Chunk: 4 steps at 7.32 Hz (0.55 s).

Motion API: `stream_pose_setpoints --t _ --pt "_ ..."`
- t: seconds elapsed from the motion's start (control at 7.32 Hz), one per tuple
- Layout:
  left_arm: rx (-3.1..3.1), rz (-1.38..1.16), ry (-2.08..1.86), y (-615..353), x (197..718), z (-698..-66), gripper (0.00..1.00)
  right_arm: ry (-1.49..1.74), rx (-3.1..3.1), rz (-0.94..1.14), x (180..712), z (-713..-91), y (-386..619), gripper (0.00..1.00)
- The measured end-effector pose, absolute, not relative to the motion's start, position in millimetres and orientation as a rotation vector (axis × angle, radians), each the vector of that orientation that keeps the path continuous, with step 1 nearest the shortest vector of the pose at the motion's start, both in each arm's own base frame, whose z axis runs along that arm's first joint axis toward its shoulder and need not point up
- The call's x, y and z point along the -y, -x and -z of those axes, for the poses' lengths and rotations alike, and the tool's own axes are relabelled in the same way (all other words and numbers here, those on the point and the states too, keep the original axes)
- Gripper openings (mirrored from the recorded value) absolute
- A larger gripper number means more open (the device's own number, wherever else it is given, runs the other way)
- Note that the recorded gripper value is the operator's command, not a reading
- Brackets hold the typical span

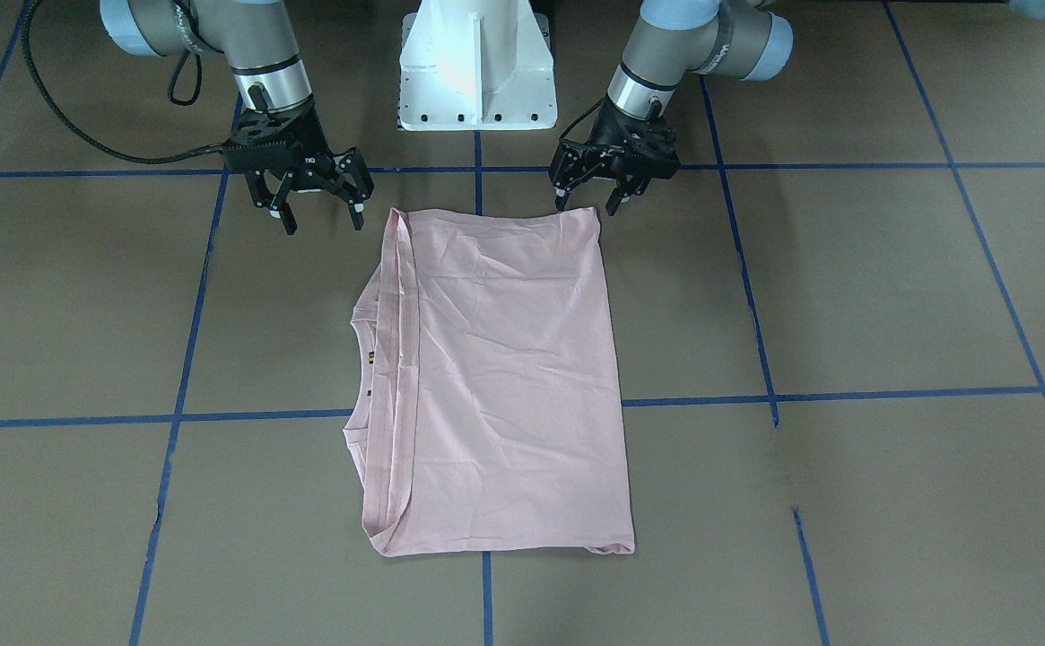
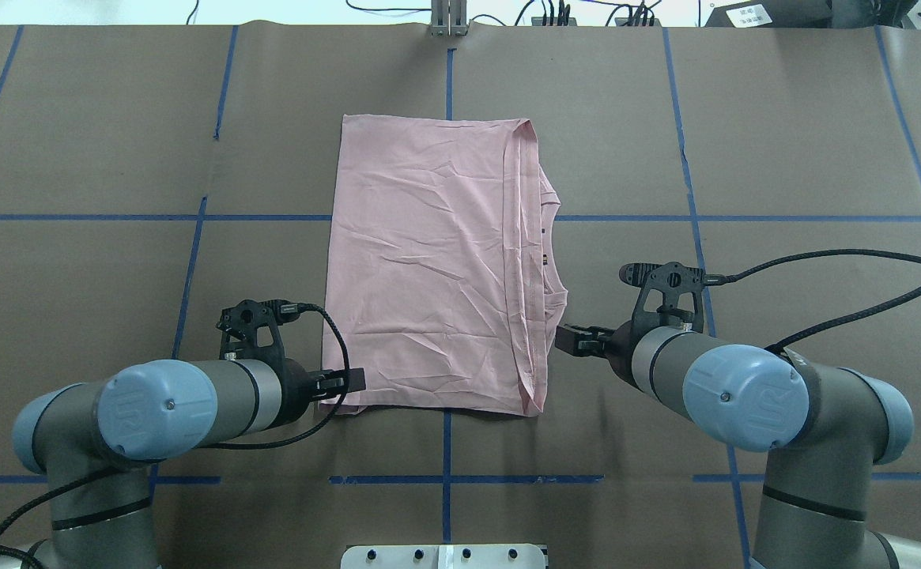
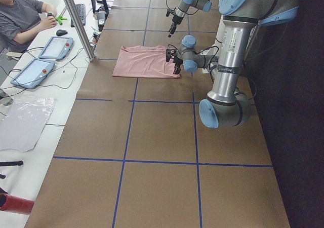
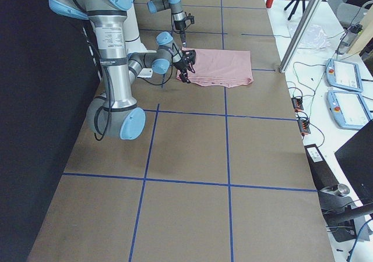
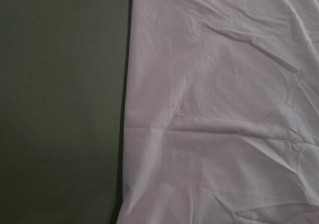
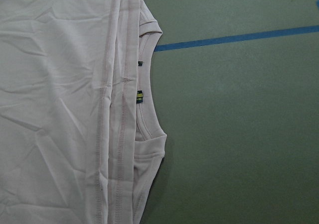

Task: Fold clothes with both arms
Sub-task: 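Move the right gripper to the shirt's near corner beside the left gripper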

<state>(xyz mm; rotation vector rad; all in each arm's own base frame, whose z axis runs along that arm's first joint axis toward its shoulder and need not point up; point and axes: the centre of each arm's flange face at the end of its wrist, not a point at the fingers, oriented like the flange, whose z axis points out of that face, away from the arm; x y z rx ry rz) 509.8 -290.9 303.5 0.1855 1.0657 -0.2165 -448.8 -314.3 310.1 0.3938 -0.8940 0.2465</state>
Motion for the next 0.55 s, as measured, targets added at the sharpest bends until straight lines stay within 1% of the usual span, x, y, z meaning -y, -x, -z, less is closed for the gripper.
stream_pose_setpoints --t 0.55 --pt "-1.031 0.229 -0.169 -527 287 -320 0.65 -0.393 0.899 -0.242 312 -308 452 1.00"
